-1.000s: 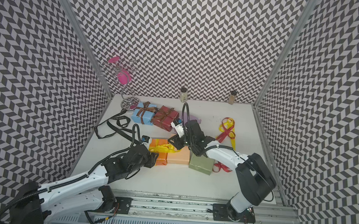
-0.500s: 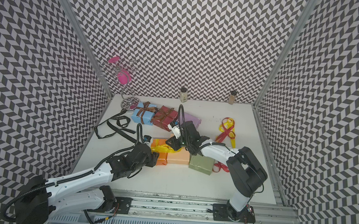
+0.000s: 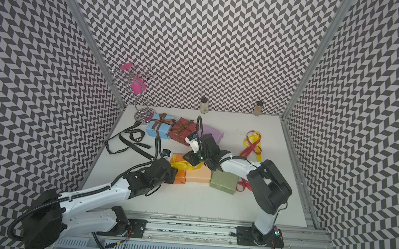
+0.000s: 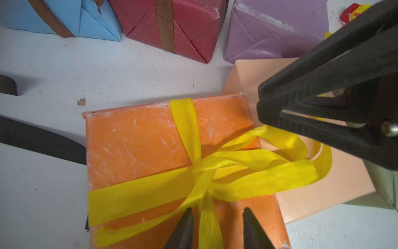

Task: Untie the ribbon bows on the gift boxes
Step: Untie the ribbon from the gift box.

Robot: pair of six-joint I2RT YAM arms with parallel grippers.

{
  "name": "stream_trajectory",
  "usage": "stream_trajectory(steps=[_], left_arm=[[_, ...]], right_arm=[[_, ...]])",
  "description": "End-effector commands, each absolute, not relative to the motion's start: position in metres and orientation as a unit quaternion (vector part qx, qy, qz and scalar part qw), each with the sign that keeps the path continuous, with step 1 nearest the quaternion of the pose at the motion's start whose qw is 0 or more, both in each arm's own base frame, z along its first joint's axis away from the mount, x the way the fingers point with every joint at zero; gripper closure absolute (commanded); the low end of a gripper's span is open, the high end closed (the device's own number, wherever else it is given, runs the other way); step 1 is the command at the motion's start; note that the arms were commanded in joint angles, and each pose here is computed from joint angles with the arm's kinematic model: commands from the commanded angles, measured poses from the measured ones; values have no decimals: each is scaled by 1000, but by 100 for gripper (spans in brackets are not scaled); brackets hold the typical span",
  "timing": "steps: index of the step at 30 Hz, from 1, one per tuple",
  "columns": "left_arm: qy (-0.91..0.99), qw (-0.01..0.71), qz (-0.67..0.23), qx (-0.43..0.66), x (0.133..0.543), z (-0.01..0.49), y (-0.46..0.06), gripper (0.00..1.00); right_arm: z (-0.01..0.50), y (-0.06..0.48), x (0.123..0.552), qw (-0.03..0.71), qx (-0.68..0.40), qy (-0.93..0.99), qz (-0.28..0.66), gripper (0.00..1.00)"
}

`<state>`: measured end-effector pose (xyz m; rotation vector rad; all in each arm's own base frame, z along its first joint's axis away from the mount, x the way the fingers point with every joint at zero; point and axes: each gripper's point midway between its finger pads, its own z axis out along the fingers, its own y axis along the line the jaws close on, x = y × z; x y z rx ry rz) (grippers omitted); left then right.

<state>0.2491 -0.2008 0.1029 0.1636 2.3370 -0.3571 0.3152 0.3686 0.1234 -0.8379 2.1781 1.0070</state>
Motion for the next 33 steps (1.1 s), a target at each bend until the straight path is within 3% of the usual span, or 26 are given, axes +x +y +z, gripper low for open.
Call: stream_trajectory(steps=[1, 7, 17, 26, 33], left_arm=[[916, 375, -131, 55, 252, 101, -201, 72], [914, 376, -138, 60, 246, 104, -198, 100], [877, 394, -256, 100, 209, 138, -208, 100], [881, 323, -327, 115, 164, 111, -219, 100], [890, 330, -304, 83, 156, 101, -210, 97]], right_arm=[[133, 381, 325, 318, -320, 804, 387, 77], [127, 388, 325, 309, -325, 799, 400, 77], [110, 398, 323, 291, -329, 801, 406, 77], [103, 399, 328, 287, -325, 809, 396, 78], [108, 397, 328, 292, -328, 809, 391, 78]])
